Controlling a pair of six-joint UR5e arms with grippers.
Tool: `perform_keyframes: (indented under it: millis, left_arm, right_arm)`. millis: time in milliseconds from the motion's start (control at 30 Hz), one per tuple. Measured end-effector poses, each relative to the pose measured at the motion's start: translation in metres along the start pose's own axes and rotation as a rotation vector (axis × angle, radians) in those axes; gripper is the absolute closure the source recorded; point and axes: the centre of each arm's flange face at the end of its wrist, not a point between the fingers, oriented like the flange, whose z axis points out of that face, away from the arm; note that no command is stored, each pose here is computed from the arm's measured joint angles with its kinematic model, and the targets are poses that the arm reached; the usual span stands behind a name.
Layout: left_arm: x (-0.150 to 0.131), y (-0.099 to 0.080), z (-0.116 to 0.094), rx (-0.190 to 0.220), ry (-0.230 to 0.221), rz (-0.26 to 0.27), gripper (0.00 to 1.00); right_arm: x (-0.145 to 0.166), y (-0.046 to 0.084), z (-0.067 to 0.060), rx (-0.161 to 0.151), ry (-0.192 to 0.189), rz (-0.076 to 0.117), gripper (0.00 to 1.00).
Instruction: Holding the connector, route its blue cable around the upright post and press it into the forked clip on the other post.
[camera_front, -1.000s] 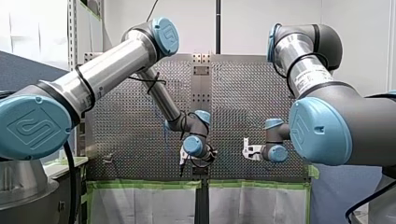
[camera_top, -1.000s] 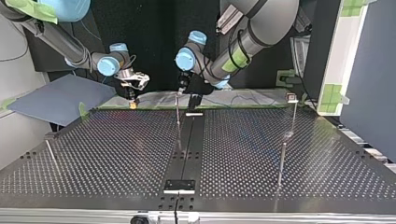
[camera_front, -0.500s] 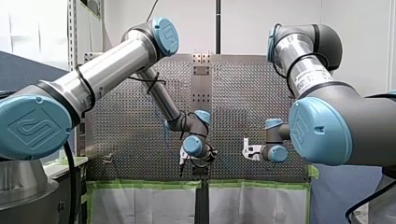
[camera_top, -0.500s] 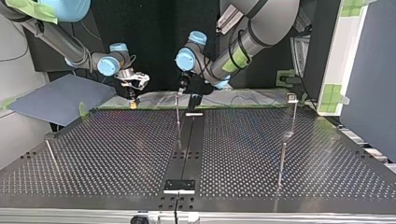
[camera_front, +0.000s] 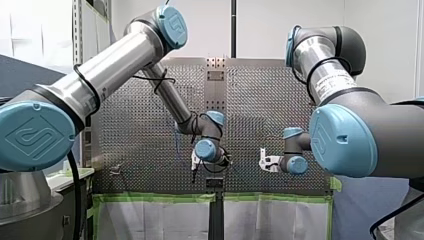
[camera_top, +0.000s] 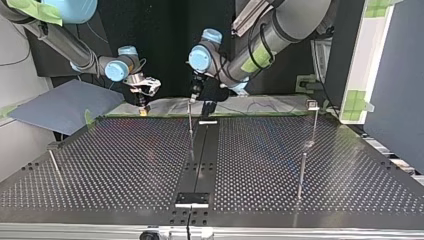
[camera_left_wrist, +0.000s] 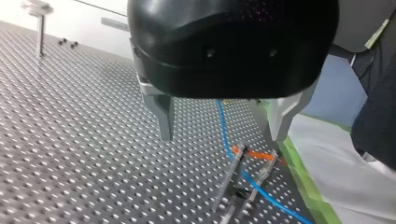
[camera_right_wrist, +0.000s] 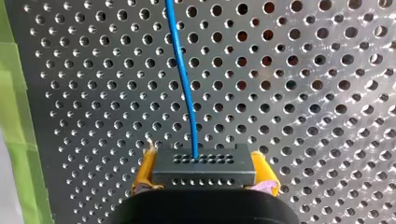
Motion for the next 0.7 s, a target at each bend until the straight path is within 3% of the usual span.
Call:
perform_keyframes:
  millis: [467,700]
  left_arm:
    - [-0.032,-0.01,-0.045,0.02,-0.107,-0.037,0.0]
    - [-0.048,-0.007,-0.066,0.0,-0.169,-0.101,0.0]
  right_arm:
    - [-0.002,-0.001,-0.001,0.004,-0.007,0.001,1.0]
    - [-0.003,-0.005,-0.002,0.009,-0.021,0.002,1.0]
